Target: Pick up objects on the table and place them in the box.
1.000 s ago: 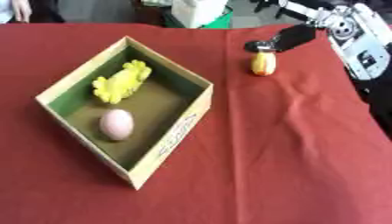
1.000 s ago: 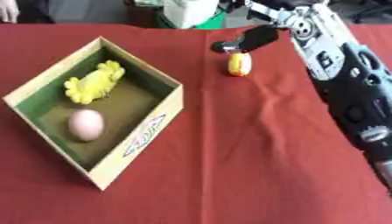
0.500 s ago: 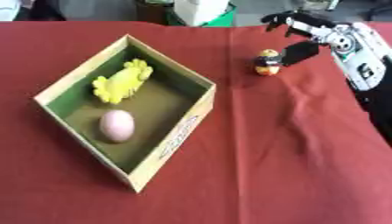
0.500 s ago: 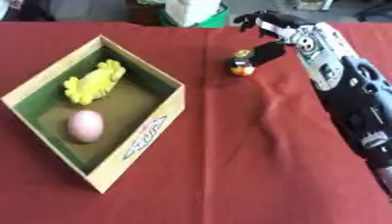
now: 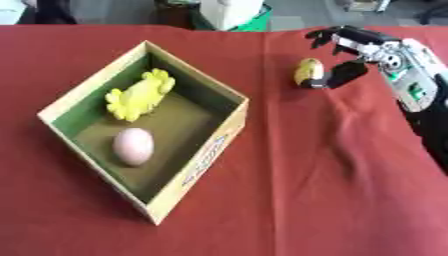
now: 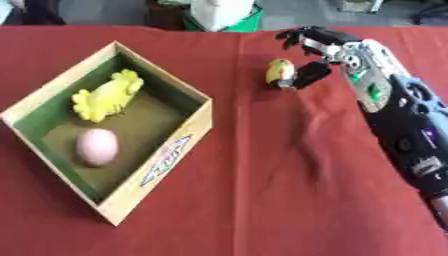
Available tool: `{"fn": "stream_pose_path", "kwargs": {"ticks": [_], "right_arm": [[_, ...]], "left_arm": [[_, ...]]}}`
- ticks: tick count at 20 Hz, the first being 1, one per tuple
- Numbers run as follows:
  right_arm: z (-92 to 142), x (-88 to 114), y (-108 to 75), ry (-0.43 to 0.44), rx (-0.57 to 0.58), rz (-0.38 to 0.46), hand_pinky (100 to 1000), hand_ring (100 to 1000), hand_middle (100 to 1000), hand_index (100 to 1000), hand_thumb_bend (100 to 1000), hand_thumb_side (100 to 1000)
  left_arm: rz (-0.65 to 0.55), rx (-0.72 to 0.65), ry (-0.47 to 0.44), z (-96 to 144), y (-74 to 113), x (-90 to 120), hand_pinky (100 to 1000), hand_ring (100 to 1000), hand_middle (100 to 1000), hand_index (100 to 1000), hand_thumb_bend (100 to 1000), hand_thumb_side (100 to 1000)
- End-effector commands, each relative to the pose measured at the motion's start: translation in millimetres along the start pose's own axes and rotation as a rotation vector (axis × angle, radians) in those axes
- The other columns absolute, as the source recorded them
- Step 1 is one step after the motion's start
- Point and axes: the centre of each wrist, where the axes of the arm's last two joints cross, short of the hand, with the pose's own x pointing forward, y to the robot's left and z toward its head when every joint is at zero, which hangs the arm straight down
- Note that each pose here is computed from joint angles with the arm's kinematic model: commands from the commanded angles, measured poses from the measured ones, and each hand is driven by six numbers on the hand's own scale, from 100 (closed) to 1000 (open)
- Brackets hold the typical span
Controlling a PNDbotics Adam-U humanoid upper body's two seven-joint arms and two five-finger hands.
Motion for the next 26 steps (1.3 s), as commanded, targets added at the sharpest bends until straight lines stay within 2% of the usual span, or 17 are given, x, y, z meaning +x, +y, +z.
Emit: {"fn": "stream_pose_path", "kwargs": {"ticks": [1, 5, 12, 22, 23, 26], "right_arm": [[4.6, -6.4, -15.5, 0.039, -0.03, 0.034, 725, 908, 794, 986, 486, 471], [4.0, -8.2, -12.0, 0.061, -0.029, 0.048, 722, 906, 787, 955, 435, 486], [3.0, -8.9, -6.7, 0.071, -0.02, 0.091, 714, 904, 766, 838, 346, 485], [1.0, -11.0, 1.1, 0.071, 0.012, 0.143, 710, 906, 726, 792, 265, 476], [0.7, -10.6, 1.3, 0.067, 0.011, 0.143, 710, 904, 702, 768, 199, 453], [0.7, -8.2, -0.6, 0.051, -0.004, 0.145, 705, 895, 646, 727, 124, 394]], "left_arm": [[0.008, -0.012, -0.029, -4.5, -2.1, 5.4, 710, 602, 664, 759, 100, 908], [0.01, -0.014, -0.028, -4.5, -2.6, 5.4, 710, 603, 664, 758, 100, 909], [0.01, -0.015, -0.028, -4.5, -2.9, 5.5, 710, 604, 665, 757, 100, 909], [0.011, -0.017, -0.028, -4.9, -3.4, 5.7, 710, 605, 665, 755, 100, 909], [0.01, -0.017, -0.027, -4.8, -3.3, 5.6, 710, 606, 666, 755, 100, 909], [0.01, -0.016, -0.027, -4.9, -3.2, 5.6, 710, 606, 666, 754, 100, 909]]}}
